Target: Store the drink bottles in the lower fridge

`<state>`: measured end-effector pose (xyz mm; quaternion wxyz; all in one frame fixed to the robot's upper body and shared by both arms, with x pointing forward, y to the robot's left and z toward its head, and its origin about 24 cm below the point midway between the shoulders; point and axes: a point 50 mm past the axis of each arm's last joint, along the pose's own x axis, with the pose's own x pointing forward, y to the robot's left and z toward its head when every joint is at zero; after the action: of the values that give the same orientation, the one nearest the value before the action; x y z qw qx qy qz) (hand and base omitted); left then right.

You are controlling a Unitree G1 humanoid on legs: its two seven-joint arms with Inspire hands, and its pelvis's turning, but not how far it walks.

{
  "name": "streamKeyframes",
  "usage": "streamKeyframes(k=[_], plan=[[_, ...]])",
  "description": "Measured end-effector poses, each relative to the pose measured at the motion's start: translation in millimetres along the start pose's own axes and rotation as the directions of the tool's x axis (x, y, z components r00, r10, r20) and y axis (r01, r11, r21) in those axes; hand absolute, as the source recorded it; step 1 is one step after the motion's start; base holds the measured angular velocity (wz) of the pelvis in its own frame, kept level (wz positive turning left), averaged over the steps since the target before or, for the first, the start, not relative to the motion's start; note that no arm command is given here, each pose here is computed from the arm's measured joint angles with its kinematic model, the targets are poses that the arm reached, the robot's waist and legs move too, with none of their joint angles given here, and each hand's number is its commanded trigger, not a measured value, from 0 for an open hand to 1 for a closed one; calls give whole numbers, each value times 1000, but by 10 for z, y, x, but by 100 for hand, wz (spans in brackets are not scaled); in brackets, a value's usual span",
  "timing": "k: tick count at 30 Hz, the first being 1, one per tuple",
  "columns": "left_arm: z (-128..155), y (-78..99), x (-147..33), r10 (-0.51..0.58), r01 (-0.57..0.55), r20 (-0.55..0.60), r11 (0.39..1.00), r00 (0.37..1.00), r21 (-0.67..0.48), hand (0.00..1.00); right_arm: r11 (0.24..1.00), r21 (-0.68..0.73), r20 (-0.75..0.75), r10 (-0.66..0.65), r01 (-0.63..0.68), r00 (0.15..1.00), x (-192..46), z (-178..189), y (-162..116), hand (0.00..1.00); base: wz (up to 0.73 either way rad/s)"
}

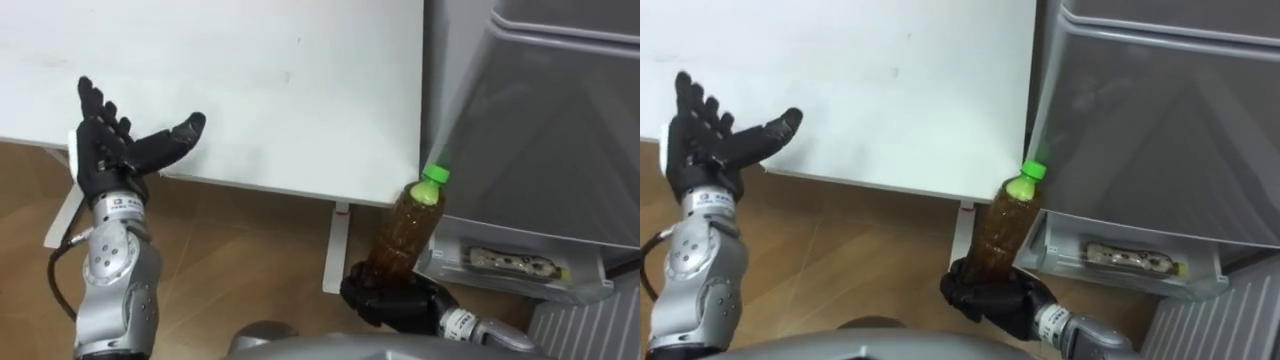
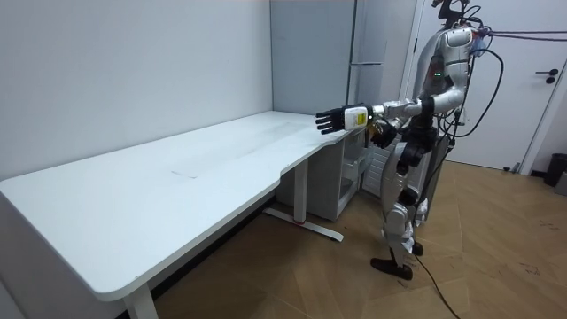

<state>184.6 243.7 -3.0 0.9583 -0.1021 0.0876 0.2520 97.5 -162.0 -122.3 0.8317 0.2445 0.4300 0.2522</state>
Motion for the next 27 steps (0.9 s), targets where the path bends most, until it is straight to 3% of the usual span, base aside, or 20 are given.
streamKeyframes(k=[8, 14, 27], plan=[[-117, 236, -49, 172, -176, -68, 983, 983, -54, 0, 1000, 3, 7, -25, 25, 1000, -1, 10, -13, 100, 5], [-381, 448, -96, 281, -284, -166, 959, 945, 2, 0, 1000, 4, 4, -25, 25, 1000, -4, -10, -7, 100, 2], [-517, 563, -201, 349, -346, -216, 937, 912, 49, 0, 999, 16, 0, -34, 34, 999, -31, -67, -11, 100, 0]])
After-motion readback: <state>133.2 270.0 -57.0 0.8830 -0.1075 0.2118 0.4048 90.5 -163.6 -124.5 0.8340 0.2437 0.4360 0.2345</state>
